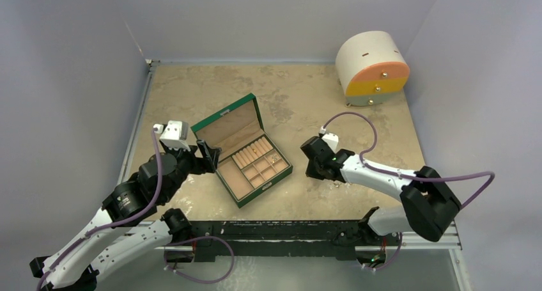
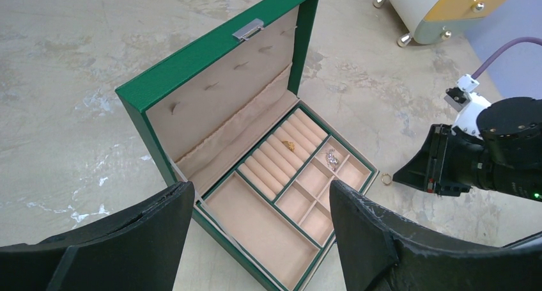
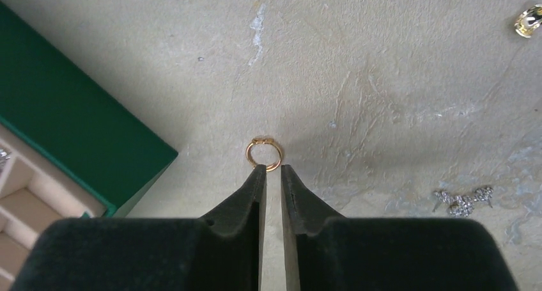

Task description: Organize the mixed jewelry

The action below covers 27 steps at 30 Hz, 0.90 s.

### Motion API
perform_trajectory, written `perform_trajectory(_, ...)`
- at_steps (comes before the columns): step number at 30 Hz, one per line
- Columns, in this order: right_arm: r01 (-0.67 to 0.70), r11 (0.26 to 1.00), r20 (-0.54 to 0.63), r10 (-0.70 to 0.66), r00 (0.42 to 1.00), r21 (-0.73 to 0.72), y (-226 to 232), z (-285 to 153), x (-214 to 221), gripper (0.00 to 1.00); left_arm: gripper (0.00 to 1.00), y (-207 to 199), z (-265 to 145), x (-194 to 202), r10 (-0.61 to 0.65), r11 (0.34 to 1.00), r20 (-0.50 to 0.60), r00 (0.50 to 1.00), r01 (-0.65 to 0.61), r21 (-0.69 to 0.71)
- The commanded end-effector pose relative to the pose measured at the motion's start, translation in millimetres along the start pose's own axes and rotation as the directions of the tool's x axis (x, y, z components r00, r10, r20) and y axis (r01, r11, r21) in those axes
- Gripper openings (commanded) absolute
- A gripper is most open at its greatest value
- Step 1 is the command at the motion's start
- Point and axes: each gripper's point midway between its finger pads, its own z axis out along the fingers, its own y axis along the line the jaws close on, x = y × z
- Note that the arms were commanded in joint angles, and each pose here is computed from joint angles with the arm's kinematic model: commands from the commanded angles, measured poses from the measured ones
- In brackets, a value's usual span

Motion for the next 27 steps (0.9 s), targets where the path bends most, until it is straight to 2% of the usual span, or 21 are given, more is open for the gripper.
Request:
perform_trajectory(1, 0.014, 0.999, 0.074, -0.012, 0.997, -0.030, 6, -19, -22, 0.19, 0.77, -3, -2, -14, -0.017, 1.000, 0.050, 0.999, 0.016, 0.020)
perform_trajectory(4, 0.088, 0.993, 0.077, -0.082, 0.994, -0.076, 9, -22, -20, 0.23, 0.77, -3, -3, -14, -0.019, 1.000, 0.052, 0.998, 0.018, 0.021)
perform_trajectory(9, 0.233, 0.965, 0.110, -0.220, 0.969, -0.122, 15, -18, -22, 0.23, 0.77, -3, -4, -15, -0.021, 1.000, 0.056, 0.998, 0.020, 0.023)
perform_trajectory(13, 0.299, 0.947, 0.109, -0.287, 0.952, -0.119, 17, -11, -22, 0.23, 0.77, -3, -4, -15, -0.021, 1.000, 0.055, 0.998, 0.020, 0.024)
perform_trajectory(27, 0.350, 0.913, 0.070, -0.343, 0.937, -0.211, 32, 7, -18, 0.25, 0.78, -3, -4, -15, -0.023, 1.000, 0.056, 0.998, 0.022, 0.023)
